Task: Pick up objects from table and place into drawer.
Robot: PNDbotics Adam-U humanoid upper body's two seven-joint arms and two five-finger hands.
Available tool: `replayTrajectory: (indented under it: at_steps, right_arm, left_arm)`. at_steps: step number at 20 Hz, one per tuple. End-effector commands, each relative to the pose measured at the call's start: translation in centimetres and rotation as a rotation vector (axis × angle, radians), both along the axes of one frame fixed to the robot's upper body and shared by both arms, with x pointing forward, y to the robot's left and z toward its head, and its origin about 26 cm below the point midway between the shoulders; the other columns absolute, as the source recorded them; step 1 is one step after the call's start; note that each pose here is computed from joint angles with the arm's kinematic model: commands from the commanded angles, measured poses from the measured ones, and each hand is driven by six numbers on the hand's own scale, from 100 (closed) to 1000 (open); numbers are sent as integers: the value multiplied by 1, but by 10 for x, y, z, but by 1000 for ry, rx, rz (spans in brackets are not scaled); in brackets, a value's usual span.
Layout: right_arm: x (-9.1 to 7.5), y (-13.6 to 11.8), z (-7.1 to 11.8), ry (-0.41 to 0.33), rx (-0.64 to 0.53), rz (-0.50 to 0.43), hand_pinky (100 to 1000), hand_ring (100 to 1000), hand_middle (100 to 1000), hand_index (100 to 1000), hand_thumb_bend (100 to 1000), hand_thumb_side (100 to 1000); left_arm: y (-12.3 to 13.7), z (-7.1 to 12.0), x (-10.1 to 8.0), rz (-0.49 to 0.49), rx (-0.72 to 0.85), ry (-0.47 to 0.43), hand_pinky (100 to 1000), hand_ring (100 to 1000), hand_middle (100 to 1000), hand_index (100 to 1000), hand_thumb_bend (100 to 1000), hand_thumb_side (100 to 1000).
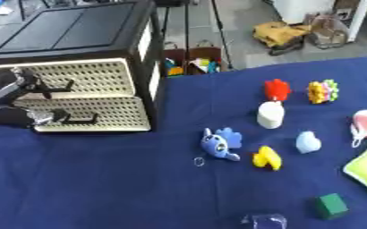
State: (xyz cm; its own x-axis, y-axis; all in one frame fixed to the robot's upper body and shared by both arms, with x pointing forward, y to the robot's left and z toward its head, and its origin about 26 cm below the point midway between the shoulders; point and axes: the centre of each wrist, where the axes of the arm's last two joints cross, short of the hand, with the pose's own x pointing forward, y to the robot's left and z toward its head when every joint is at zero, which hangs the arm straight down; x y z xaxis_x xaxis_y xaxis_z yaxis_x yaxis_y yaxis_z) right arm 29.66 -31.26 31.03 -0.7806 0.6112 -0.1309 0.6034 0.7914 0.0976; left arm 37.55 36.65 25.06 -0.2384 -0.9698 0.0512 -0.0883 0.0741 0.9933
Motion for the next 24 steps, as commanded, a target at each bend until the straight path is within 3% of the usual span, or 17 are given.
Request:
replayTrajectory:
  at_steps: [1,5,24]
  right_arm:
    - [-5,-1,8,-81,10,41,574,714,679,709,100,1000]
    - [-5,-2,8,-80,14,41,574,714,678,707,100,1000]
    - [-5,-3,7,-70,33,41,578,714,677,705,100,1000]
  left_arm:
    - [7,15,-6,37,30,5,100,100,187,661,525,697]
    - [3,18,-8,58,49,27,100,100,111,692,497,701]
    - [-21,22,-21,65,75,135,100,100,100,701,474,722]
